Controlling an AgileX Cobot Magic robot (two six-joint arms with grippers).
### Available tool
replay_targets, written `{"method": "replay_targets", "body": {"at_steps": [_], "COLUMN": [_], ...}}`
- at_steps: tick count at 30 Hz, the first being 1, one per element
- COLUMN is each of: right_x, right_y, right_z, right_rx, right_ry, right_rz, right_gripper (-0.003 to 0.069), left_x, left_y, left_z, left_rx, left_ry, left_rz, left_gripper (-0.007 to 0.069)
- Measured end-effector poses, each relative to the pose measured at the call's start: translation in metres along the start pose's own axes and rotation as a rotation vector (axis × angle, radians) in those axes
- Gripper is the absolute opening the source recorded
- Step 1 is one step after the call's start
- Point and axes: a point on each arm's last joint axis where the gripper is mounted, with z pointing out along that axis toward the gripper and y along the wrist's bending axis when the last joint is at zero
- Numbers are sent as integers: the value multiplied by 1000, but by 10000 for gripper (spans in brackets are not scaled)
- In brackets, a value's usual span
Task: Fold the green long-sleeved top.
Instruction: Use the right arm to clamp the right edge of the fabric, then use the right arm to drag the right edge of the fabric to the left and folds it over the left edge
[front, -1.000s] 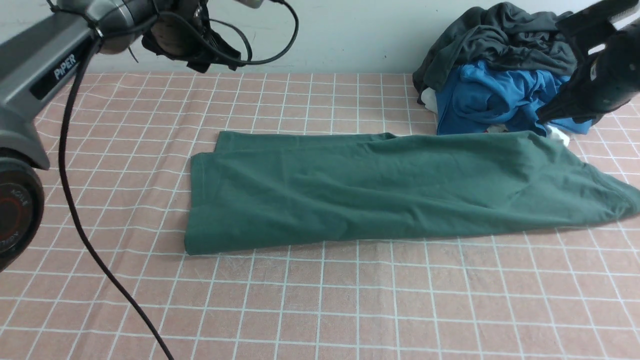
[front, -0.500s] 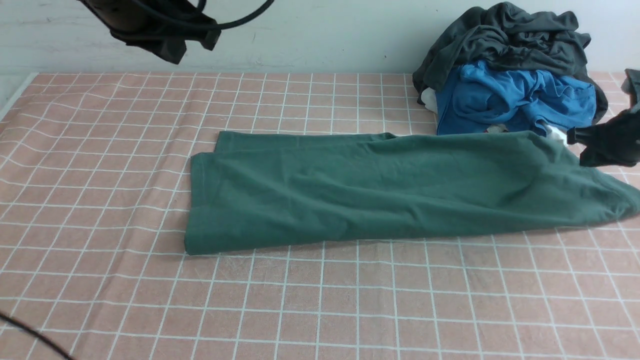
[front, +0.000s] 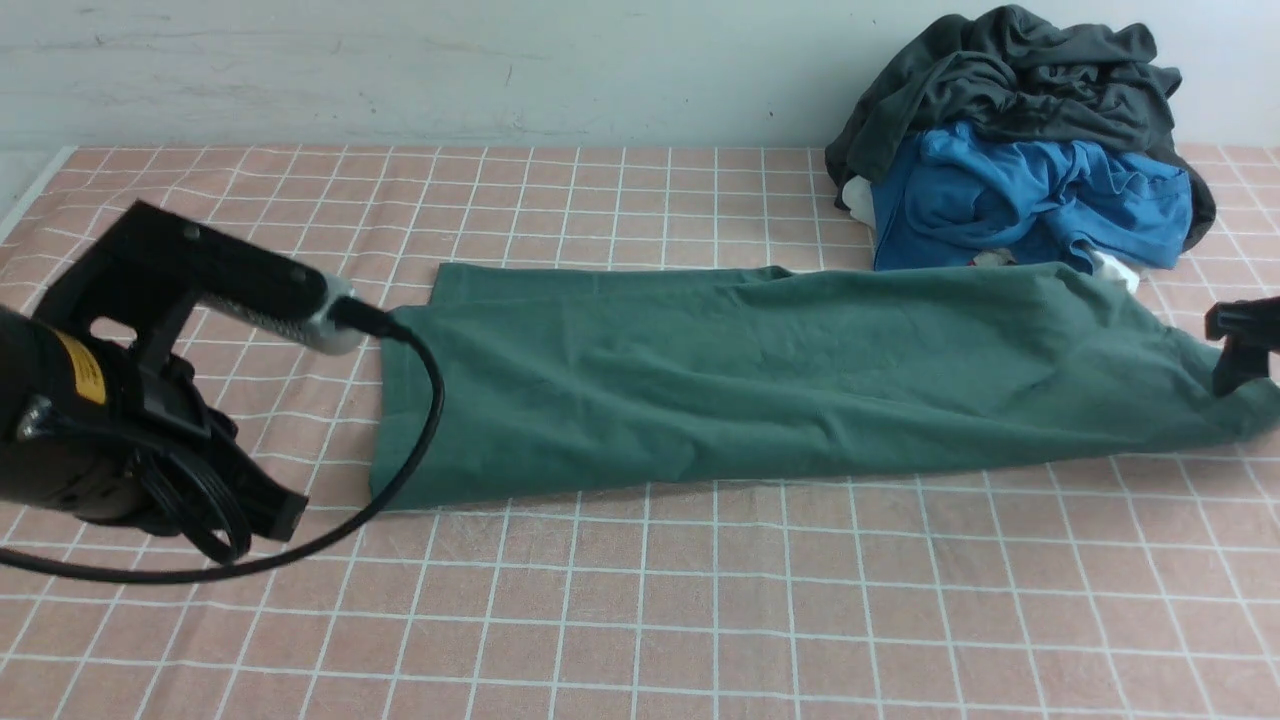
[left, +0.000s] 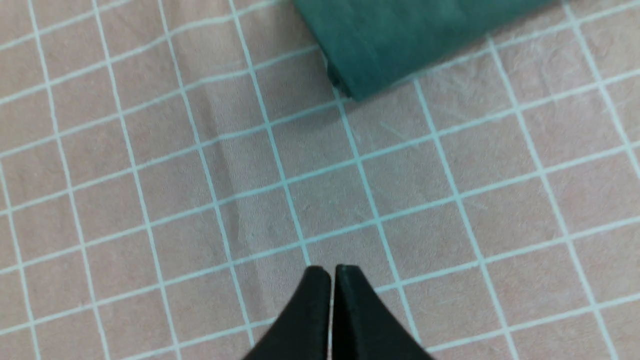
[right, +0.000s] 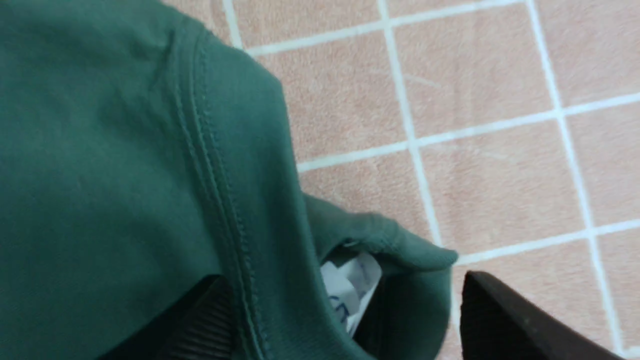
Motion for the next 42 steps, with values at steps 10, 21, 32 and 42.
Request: {"method": "replay_targets", "body": {"at_steps": [10, 21, 32, 42], "right_x": [3, -4, 24, 120], "right_y": [1, -53, 170, 349], "right_z": [5, -140, -181, -105], "right_rx": [-15, 184, -344, -551], "right_ry": [34, -206, -416, -429], "right_rz": [-2, 46, -348, -713], "right_gripper": [156, 27, 27, 86], "left_x": [0, 6, 3, 3], "left_y": [2, 0, -6, -8], "left_z": [4, 4, 4, 4], "left_rx": [-35, -9, 61, 83], "left_ry": [-39, 30, 0, -1], "left_rz": [30, -12, -98, -120], "left_gripper": [-3, -3, -3, -3]}}
